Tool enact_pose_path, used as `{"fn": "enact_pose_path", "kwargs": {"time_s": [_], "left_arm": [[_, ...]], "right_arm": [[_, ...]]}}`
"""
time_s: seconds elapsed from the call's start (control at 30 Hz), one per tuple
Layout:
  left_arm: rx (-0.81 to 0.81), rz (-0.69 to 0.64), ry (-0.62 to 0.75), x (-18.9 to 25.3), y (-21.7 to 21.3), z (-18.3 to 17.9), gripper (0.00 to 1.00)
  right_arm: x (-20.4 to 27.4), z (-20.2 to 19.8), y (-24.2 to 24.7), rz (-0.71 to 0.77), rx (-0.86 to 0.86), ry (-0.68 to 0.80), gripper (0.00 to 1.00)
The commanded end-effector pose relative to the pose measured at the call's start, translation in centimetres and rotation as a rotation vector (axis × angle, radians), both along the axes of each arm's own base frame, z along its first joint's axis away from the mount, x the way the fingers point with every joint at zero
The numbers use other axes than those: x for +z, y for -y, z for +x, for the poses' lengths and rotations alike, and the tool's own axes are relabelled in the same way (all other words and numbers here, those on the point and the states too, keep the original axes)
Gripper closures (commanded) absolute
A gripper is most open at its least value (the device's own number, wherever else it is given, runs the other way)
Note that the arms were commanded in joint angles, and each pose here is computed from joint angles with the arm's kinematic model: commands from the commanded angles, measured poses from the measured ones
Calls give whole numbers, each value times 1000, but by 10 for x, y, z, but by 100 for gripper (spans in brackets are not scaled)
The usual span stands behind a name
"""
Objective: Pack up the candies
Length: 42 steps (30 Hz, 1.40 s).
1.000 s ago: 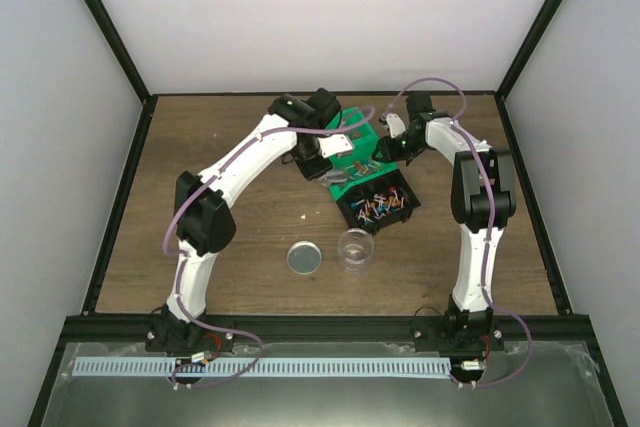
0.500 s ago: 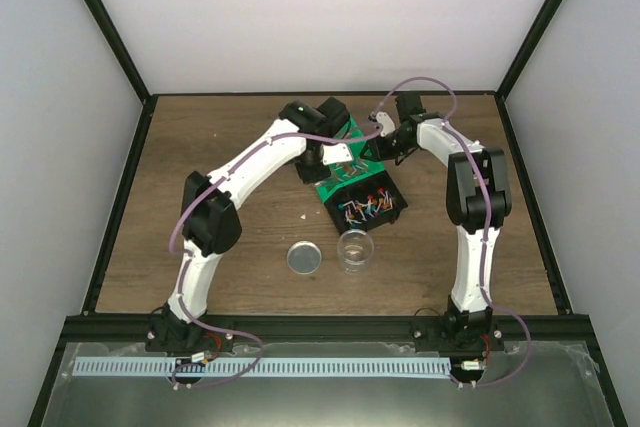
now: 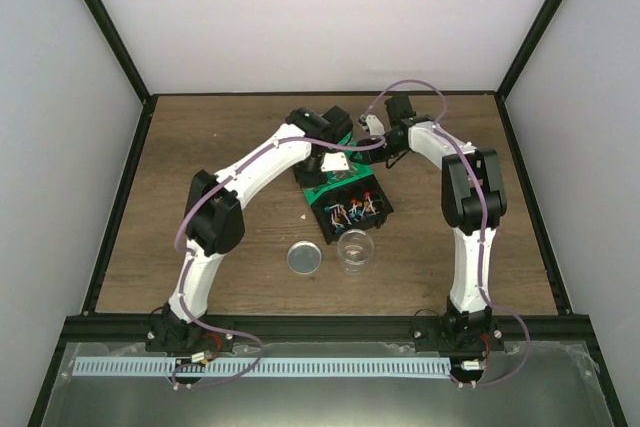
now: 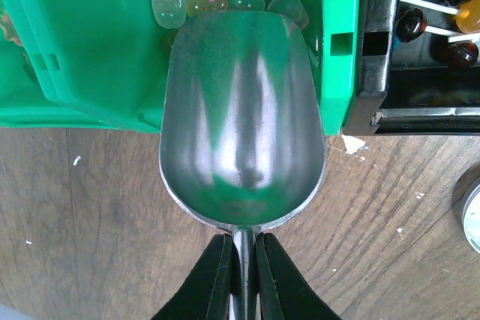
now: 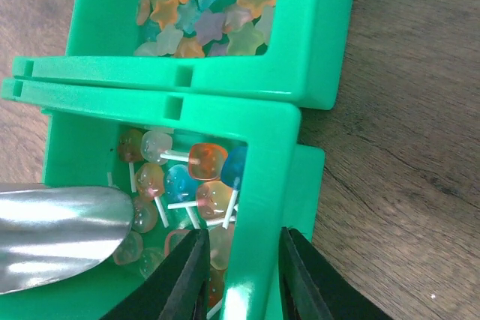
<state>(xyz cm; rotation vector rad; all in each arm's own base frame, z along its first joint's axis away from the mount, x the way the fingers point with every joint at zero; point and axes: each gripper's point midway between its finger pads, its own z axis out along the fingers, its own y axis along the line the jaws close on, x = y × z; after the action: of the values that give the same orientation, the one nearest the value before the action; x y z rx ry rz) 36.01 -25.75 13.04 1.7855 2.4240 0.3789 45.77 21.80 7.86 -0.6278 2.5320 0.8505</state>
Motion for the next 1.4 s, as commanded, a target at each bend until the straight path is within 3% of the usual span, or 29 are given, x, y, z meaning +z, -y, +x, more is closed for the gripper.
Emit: {"fn": "enact_pose_path", "kwargs": {"time_s": [0.0,0.2,0.43,0.93,1.03,1.17,1.37], "left_arm": [[-25,52,-47,-22,-1,-2,96],[-7,-117,-122,-31,22,-3,96],[3,-210,-107,-49,33,12,96],[260,-638,-82,-82,47,30,96],[269,-746,-96,-80,48,30,96],[207,-915,-6,-57,57,41,96],[214,-1003,25,-56,58,47,96]], "right_arm": [[10,-3,-13,52,20,-1,75],[5,-6,-17,57,22,-23,84],[2,-6,-17,39,3,-25,99],[1,-11,-34,-17,-13,5,99],[2,-7,-30,-41,-24,25,99],[4,-2,-30,-50,-29,44,99],[7,4,-28,-71,-25,66,99]]}}
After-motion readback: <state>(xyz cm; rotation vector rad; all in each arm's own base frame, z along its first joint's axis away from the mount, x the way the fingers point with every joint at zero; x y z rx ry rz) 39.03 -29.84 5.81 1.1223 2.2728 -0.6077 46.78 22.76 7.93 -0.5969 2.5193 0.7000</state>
